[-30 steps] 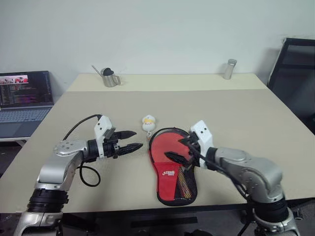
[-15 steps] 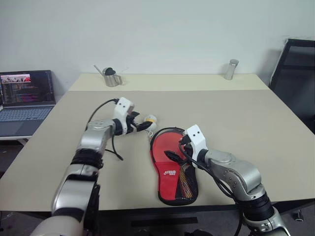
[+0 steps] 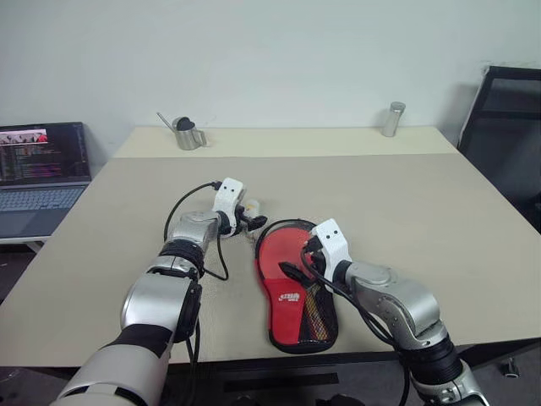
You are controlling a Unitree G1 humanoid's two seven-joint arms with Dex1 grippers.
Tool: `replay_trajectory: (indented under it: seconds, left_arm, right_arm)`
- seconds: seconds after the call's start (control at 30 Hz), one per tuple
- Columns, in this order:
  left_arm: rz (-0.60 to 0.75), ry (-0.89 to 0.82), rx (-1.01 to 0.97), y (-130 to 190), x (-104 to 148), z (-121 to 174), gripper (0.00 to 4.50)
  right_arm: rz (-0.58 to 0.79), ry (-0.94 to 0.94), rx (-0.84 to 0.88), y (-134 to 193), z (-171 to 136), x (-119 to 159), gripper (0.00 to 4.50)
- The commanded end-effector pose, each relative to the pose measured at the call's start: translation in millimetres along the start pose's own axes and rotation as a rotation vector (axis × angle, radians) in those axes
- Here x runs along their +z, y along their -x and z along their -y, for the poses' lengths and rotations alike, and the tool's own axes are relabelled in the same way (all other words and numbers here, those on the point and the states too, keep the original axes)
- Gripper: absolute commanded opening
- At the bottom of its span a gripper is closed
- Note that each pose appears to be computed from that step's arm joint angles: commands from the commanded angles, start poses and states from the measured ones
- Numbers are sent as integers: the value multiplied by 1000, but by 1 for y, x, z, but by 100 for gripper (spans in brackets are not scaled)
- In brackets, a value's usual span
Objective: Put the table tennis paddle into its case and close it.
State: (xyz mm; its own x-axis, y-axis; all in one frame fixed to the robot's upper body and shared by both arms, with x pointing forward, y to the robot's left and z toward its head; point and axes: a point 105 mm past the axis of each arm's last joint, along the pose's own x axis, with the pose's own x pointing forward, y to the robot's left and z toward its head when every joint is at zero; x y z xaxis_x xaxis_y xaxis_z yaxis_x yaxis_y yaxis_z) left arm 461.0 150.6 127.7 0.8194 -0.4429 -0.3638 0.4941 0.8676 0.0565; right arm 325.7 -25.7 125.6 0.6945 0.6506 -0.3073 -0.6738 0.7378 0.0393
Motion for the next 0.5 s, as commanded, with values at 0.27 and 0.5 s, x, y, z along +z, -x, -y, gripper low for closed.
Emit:
replay_trajectory:
  seconds: [0.27, 0.5]
  left_arm:
    - [28, -12, -4, -5, 9, 8, 448]
    - [25, -2, -10, -8, 4, 12, 328]
  right_arm:
    - [70, 38, -18, 3, -1, 14, 450]
    - [75, 90, -47, 2, 3, 14, 450]
